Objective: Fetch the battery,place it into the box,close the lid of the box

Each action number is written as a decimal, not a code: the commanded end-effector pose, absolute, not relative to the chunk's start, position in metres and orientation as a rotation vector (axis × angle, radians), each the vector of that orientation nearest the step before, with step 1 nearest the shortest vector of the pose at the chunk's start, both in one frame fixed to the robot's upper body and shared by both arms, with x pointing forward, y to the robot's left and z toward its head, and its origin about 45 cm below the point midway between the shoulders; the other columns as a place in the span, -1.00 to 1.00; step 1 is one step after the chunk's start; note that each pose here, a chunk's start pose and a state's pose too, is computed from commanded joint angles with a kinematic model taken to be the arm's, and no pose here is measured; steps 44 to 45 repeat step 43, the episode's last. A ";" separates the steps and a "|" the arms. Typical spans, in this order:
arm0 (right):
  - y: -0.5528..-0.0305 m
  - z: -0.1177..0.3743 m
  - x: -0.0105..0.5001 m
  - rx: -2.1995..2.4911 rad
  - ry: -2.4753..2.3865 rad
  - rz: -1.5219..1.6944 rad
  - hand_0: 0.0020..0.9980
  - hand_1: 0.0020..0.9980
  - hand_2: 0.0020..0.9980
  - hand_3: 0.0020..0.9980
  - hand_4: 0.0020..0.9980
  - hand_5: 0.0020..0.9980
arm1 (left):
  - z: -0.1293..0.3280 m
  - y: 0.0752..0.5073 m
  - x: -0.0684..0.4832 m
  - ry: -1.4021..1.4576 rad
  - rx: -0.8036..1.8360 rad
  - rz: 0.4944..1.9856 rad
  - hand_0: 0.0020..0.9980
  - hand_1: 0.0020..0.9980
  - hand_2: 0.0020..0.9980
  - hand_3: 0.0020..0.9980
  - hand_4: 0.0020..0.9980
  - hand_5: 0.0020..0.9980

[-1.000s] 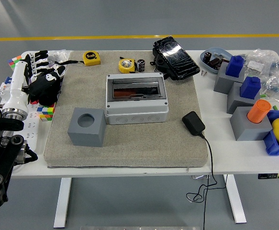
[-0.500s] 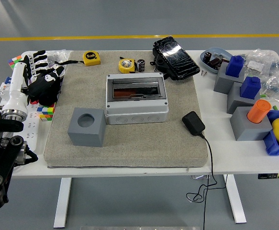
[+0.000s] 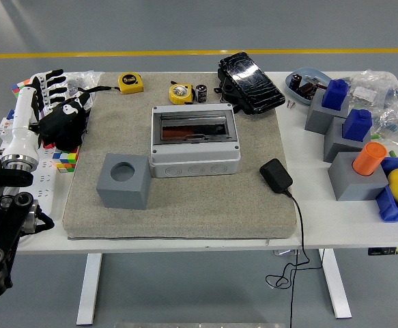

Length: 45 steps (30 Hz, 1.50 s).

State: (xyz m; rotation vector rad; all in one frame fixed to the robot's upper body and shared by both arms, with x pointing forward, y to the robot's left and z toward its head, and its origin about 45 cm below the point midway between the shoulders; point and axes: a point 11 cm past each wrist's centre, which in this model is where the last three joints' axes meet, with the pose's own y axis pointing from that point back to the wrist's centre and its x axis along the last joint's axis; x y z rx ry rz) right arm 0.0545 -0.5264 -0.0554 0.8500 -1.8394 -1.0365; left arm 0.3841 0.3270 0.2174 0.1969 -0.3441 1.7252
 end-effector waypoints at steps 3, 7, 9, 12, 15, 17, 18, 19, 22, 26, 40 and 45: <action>-0.526 -0.055 0.055 0.851 -1.841 -1.036 0.09 0.20 0.18 0.09 0.85 -0.04 | 0.217 0.327 0.384 -0.346 0.202 1.725 0.18 0.37 0.50 0.57 0.94 -0.34; -0.526 -0.055 0.054 0.850 -1.838 -1.036 0.09 0.20 0.18 0.09 0.85 -0.04 | 0.217 0.327 0.384 -0.348 0.200 1.726 0.17 0.38 0.53 0.56 0.94 -0.34; -0.526 -0.055 0.054 0.851 -1.838 -1.035 0.09 0.20 0.18 0.09 0.85 -0.04 | 0.217 0.327 0.384 -0.348 0.200 1.726 0.17 0.38 0.53 0.56 0.94 -0.34; -0.526 -0.055 0.054 0.851 -1.836 -1.034 0.09 0.20 0.18 0.09 0.85 -0.03 | 0.216 0.327 0.383 -0.348 0.203 1.724 0.17 0.40 0.55 0.54 0.93 -0.34; -0.526 -0.056 0.054 0.851 -1.833 -1.034 0.09 0.20 0.18 0.09 0.85 -0.03 | 0.216 0.327 0.383 -0.354 0.204 1.724 0.17 0.40 0.55 0.54 0.93 -0.34; -0.526 -0.056 0.054 0.852 -1.832 -1.034 0.09 0.20 0.18 0.09 0.85 -0.03 | 0.217 0.327 0.383 -0.357 0.204 1.723 0.17 0.41 0.58 0.34 0.93 -0.35; -0.526 -0.056 0.054 0.852 -1.832 -1.034 0.09 0.20 0.18 0.09 0.85 -0.03 | 0.217 0.327 0.384 -0.358 0.204 1.723 0.17 0.41 0.58 0.34 0.93 -0.35; -0.526 -0.056 0.054 0.852 -1.831 -1.034 0.09 0.20 0.18 0.09 0.85 -0.03 | 0.218 0.327 0.384 -0.361 0.203 1.723 0.17 0.41 0.58 0.34 0.93 -0.35; -0.527 -0.055 0.055 0.852 -1.832 -1.031 0.09 0.20 0.18 0.09 0.85 -0.03 | 0.218 0.326 0.384 -0.361 0.213 1.715 0.16 0.42 0.64 0.46 0.92 -0.36; -0.528 -0.055 0.055 0.853 -1.830 -1.028 0.09 0.20 0.18 0.09 0.85 -0.03 | 0.216 0.323 0.385 -0.352 0.243 1.692 0.16 0.42 0.64 0.46 0.92 -0.36; -0.528 -0.054 0.055 0.855 -1.822 -1.023 0.09 0.20 0.18 0.09 0.85 -0.03 | 0.214 0.321 0.385 -0.351 0.259 1.680 0.16 0.41 0.58 0.57 0.91 -0.36; -0.528 -0.054 0.055 0.854 -1.822 -1.023 0.09 0.20 0.18 0.09 0.85 -0.03 | 0.213 0.319 0.385 -0.354 0.266 1.674 0.16 0.41 0.58 0.57 0.91 -0.36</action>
